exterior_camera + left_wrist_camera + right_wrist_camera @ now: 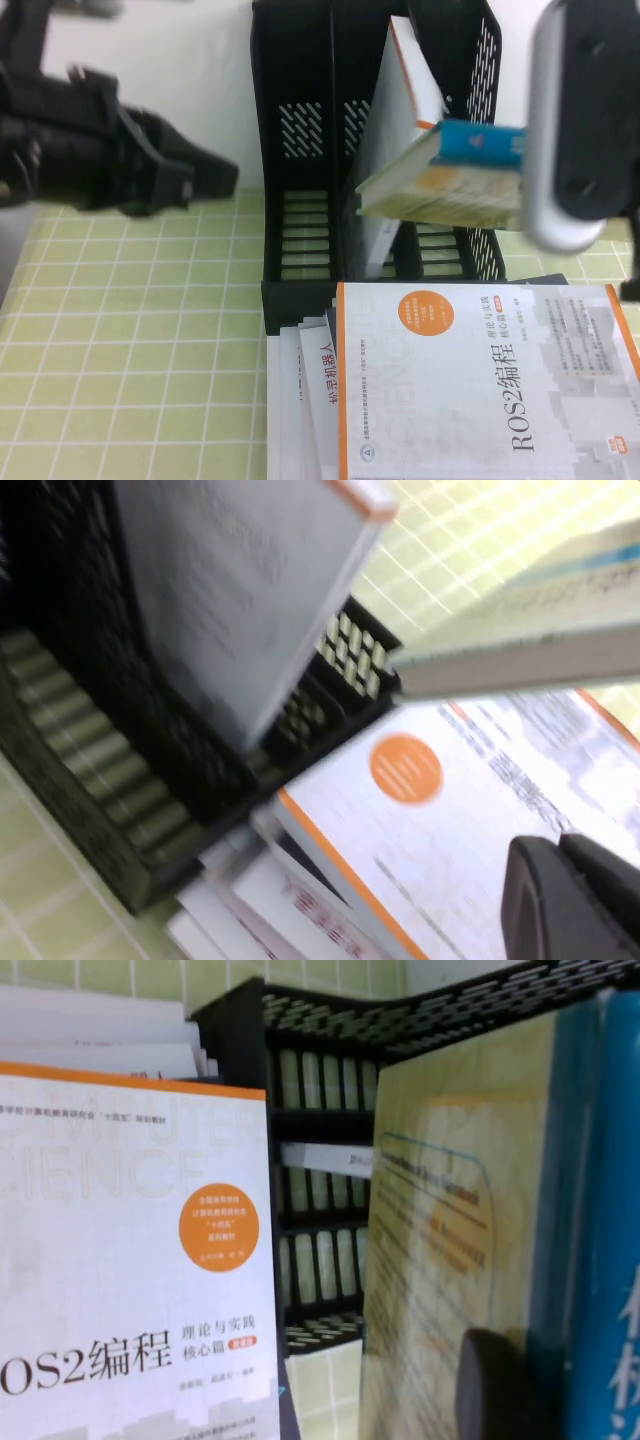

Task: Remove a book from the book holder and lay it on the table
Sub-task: Place the picked book on the book

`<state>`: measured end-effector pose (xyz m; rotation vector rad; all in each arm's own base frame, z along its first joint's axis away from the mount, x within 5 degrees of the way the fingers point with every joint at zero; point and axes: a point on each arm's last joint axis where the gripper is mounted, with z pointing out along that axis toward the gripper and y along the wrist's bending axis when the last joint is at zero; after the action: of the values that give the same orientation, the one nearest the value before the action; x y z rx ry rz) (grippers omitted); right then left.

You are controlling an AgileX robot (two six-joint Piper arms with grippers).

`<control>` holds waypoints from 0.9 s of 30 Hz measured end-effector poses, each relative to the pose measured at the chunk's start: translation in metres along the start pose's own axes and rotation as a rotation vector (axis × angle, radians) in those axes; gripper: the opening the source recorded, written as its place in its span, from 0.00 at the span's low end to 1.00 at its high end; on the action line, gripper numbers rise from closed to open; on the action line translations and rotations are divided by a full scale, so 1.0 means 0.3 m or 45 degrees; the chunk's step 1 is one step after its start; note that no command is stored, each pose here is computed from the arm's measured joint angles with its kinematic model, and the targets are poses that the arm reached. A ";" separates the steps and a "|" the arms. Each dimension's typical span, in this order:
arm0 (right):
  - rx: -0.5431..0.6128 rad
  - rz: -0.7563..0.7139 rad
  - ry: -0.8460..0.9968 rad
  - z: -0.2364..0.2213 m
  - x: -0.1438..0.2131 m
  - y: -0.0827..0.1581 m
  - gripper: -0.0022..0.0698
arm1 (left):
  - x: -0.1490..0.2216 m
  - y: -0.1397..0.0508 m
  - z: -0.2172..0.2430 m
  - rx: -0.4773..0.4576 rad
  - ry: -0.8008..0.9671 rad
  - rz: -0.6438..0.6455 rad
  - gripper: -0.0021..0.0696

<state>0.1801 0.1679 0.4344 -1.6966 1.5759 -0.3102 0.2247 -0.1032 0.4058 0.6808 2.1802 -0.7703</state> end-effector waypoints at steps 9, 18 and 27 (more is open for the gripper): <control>0.086 -0.058 0.204 0.153 -0.064 0.259 0.32 | 0.101 0.032 0.076 0.061 0.113 -0.122 0.03; 0.109 -0.030 0.198 0.334 0.074 0.520 0.38 | 0.088 0.006 0.074 0.175 0.062 -0.123 0.03; 0.113 0.210 0.070 0.327 0.032 0.500 0.43 | 0.088 0.007 0.078 0.182 0.068 -0.124 0.03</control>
<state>0.1356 0.2072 0.2650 -1.4917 1.7054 -0.3397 0.2205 -0.1118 0.3717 0.6769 2.2360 -0.9768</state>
